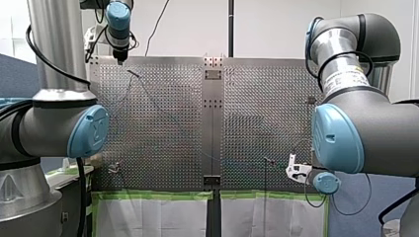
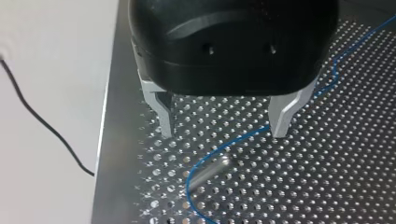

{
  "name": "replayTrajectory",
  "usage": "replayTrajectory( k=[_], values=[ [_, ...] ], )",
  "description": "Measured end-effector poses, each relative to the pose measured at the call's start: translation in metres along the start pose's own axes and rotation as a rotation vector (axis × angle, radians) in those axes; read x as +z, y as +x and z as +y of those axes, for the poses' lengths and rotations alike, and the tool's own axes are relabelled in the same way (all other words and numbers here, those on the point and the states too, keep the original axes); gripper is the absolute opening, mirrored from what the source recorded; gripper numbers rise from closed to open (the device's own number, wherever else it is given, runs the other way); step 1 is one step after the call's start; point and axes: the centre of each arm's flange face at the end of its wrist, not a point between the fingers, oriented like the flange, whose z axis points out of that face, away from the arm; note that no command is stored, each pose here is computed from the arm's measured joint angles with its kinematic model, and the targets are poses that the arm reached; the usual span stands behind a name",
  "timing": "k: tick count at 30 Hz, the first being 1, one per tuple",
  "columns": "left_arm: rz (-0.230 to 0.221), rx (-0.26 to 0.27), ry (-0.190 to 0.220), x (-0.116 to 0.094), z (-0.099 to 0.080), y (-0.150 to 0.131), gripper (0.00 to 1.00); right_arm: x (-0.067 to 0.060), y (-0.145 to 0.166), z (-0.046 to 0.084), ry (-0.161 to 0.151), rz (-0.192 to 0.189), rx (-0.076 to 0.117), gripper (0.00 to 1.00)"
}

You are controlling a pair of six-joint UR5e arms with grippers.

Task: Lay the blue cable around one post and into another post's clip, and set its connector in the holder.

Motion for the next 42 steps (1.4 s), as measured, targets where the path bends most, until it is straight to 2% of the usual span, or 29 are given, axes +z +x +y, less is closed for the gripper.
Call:
replayTrajectory(
  k=[7, 38, 42],
  values=[
    [-0.018, -0.016, 0.002, 0.0014, -0.0007, -0.0030, 0.99, -0.0003, -0.0003, -0.0003, 0.000, -0.002, 0.000, 0.00],
    [-0.021, -0.028, 0.019, -0.0064, -0.0077, -0.0033, 0.99, -0.0011, -0.0007, -0.0008, -0.004, -0.008, 0.000, 0.00],
    [-0.024, -0.029, 0.020, -0.0082, -0.0089, -0.0032, 0.99, -0.0012, -0.0007, 0.0003, -0.015, -0.007, 0.000, 0.00]
  ],
)
